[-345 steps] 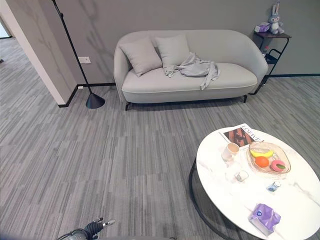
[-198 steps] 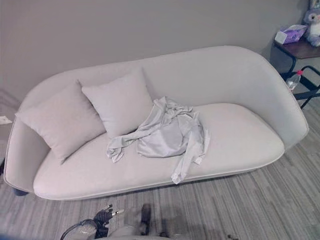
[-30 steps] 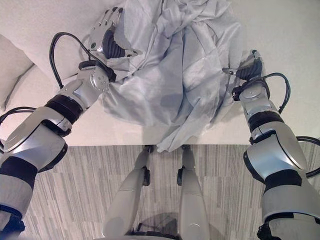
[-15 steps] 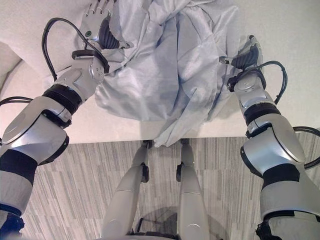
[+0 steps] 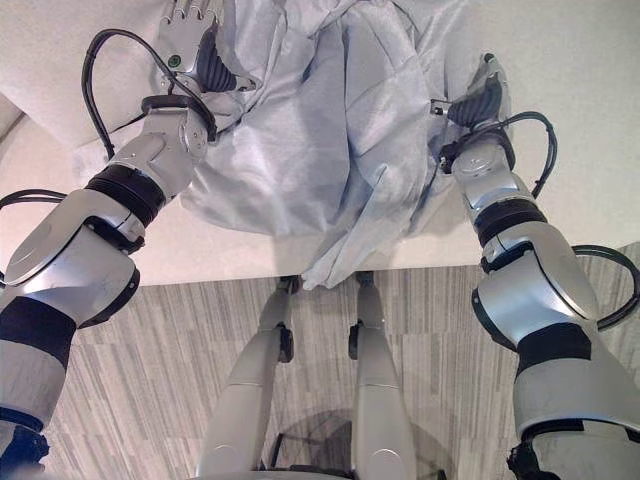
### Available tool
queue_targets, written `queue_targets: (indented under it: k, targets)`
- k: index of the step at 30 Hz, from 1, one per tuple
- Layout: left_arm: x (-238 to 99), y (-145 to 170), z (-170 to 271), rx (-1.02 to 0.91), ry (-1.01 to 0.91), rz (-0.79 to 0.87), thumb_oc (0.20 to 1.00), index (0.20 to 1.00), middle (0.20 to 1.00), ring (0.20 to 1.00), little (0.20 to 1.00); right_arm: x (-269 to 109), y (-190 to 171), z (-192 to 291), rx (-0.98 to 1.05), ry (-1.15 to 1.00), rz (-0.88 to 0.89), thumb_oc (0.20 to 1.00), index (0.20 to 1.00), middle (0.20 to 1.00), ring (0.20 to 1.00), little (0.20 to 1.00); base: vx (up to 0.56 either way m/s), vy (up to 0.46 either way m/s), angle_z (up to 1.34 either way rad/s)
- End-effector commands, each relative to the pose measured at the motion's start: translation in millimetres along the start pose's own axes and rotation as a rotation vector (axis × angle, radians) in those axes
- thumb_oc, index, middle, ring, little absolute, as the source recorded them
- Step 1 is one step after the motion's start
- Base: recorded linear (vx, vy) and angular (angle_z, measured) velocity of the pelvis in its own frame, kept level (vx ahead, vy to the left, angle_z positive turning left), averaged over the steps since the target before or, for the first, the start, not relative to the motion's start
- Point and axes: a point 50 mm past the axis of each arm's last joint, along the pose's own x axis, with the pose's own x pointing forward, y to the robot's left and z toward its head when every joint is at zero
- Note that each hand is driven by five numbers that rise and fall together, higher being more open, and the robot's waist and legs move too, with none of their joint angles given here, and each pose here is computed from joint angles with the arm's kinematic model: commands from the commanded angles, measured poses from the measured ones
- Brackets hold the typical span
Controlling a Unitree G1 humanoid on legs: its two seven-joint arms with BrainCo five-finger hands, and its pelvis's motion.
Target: Hang the clothes on the sofa on the clothes rack.
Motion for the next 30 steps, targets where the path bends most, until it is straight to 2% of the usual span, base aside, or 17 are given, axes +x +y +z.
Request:
queue_targets:
  k: [1, 2, 12, 18, 26, 30]
  targets:
    - [10, 3, 49, 0.059, -0.159, -0.050, 0.253, 0.253, 0.253, 0.253, 0.253, -11, 41, 99, 0.118, -0.319, 0.175, 0.200, 0.200, 0.200, 0.200, 0.200, 0.00, 0.000, 0.00]
    - [10, 3, 50, 0.076, -0.164, -0.050, 0.200, 0.200, 0.200, 0.200, 0.200, -13, 43, 100, 0.124, -0.326, 0.183, 0.200, 0.200, 0.200, 0.200, 0.200, 0.00, 0.000, 0.00]
    - [9, 2, 37, 0.105, -0.142, -0.042, 0.200, 0.200, 0.200, 0.200, 0.200, -19, 38, 105, 0.217, -0.393, 0.175, 0.200, 0.200, 0.200, 0.200, 0.200, 0.00, 0.001, 0.01]
    - [8, 9, 23, 0.083, -0.120, 0.009, 0.200, 0.200, 0.200, 0.200, 0.200, -27, 17, 96, 0.336, -0.473, 0.122, 0.200, 0.200, 0.200, 0.200, 0.200, 0.00, 0.000, 0.01]
    - [5, 17, 11, -0.070, -0.076, 0.085, 0.200, 0.200, 0.200, 0.200, 0.200, -48, -11, 79, 0.493, -0.569, 0.059, 0.200, 0.200, 0.200, 0.200, 0.200, 0.00, -0.003, -0.06]
    - [-2, 20, 7, -0.169, -0.077, 0.139, 0.200, 0.200, 0.200, 0.200, 0.200, -67, -40, 50, 0.633, -0.596, -0.049, 0.200, 0.200, 0.200, 0.200, 0.200, 0.00, 0.000, 0.00]
